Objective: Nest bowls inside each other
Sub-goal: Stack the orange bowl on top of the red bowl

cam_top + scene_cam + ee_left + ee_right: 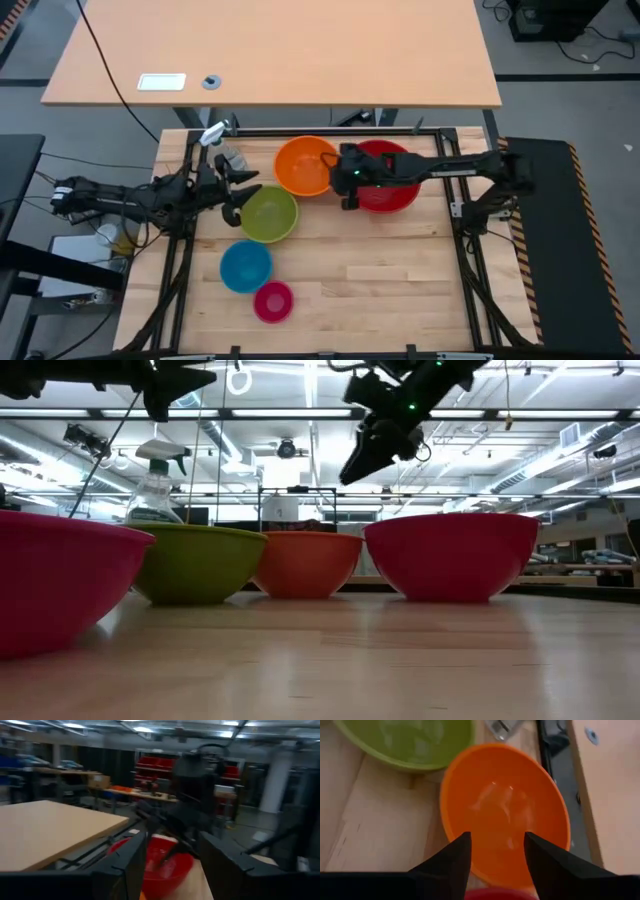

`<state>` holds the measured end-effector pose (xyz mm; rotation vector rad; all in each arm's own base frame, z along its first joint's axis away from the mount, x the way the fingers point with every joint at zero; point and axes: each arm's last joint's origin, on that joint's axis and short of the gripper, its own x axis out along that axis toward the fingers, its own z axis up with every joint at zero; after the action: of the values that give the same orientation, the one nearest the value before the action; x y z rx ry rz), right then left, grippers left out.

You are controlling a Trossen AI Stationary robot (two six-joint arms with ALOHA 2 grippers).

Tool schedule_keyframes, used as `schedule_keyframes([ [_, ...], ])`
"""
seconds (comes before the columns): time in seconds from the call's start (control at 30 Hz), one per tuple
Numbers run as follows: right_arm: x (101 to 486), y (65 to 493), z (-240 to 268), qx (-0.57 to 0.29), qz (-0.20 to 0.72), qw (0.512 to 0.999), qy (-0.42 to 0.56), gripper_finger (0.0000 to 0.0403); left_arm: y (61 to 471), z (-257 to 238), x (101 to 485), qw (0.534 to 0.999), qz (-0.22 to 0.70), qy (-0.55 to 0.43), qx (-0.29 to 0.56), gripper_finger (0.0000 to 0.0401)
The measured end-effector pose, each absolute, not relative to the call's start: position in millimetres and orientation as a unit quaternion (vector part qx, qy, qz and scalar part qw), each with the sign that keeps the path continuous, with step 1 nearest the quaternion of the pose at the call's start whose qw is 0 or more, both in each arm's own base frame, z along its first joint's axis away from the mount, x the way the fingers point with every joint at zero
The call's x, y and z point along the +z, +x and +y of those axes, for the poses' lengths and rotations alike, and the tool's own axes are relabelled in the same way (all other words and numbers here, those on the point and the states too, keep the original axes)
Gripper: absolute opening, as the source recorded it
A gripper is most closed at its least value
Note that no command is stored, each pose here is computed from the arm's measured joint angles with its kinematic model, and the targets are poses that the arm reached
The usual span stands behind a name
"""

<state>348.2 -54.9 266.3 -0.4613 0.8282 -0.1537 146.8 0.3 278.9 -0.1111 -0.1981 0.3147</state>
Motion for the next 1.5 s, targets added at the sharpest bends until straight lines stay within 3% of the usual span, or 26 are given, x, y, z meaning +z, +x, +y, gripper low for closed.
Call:
schedule_keyframes([
  [0.27, 239, 386, -48, -0.046, 0.463, 0.844, -0.267, 0.0233, 153, 2, 279, 0.972, -0.108, -0.060, 0.198, 0.0181],
  [0.67, 191, 411, -58, -0.022, 0.545, 0.789, -0.283, 0.0176, 155, 2, 280, 0.969, -0.123, -0.082, 0.196, 0.0181],
  [1.13, 219, 405, -58, -0.049, 0.512, 0.807, -0.290, 0.0163, 156, 2, 279, 0.970, -0.118, -0.075, 0.197, 0.0181],
  [1.5, 207, 415, -73, -0.047, 0.494, 0.817, -0.294, 0.0160, 156, 2, 279, 0.970, -0.117, -0.075, 0.197, 0.0181],
])
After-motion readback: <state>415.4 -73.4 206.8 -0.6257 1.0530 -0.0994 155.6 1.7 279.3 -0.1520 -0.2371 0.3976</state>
